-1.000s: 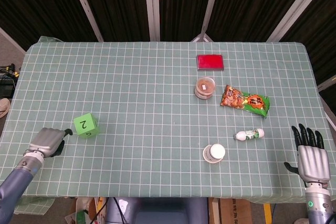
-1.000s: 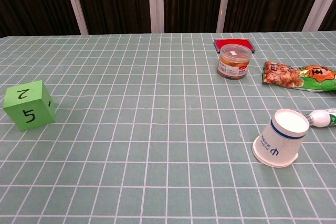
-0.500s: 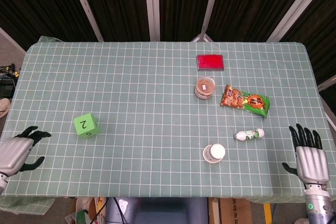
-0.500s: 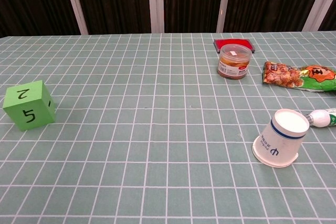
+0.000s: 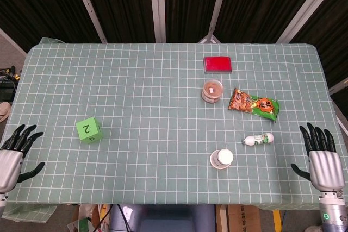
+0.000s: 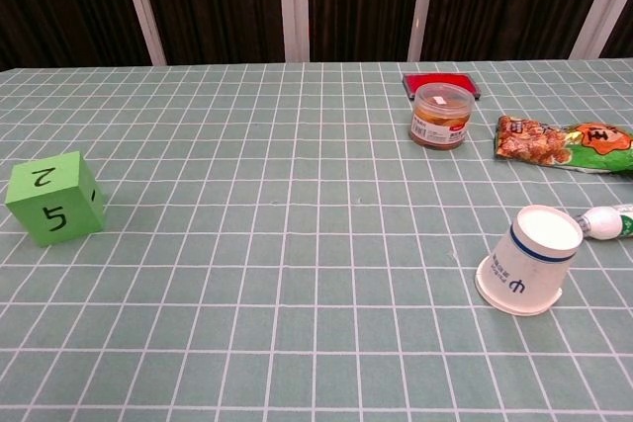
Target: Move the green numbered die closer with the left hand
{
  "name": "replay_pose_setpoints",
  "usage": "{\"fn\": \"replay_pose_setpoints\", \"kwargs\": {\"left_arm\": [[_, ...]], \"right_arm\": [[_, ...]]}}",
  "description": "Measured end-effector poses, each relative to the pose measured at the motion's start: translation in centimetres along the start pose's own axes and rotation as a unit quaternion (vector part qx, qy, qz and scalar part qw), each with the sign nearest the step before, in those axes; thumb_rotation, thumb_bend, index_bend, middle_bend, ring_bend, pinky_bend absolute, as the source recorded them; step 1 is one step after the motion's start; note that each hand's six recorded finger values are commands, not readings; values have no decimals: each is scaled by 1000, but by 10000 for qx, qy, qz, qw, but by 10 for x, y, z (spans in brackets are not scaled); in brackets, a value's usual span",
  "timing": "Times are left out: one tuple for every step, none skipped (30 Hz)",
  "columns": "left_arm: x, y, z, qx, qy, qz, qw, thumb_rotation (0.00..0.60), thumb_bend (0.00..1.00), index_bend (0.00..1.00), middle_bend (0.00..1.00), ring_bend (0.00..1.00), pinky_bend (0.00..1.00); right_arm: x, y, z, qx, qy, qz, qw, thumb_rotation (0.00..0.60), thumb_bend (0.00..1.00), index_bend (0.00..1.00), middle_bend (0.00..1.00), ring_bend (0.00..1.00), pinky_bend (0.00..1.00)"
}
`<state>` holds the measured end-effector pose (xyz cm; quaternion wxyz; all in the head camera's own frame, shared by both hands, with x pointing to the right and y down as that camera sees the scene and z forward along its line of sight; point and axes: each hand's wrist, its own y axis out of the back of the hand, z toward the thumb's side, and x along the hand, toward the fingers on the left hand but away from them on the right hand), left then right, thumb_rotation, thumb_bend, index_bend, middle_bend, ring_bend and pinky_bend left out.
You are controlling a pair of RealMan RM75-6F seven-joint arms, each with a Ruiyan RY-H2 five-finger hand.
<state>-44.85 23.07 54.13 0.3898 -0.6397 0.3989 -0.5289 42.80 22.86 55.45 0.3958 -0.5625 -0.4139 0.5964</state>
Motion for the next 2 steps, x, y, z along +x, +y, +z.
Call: {"fn": "replay_pose_setpoints", "kwargs": {"left_arm": [[-1,0,1,12,-14,2,10000,600,281,182,76,0,218],[-1,0,2,30,-19,-1,10000,600,281,180,76,0,218]], "right_arm": [[0,1,-1,4,-21,-6,10000,600,79,58,5,1,0],[0,1,-2,5,-36,-7,10000,600,79,58,5,1,0]]}}
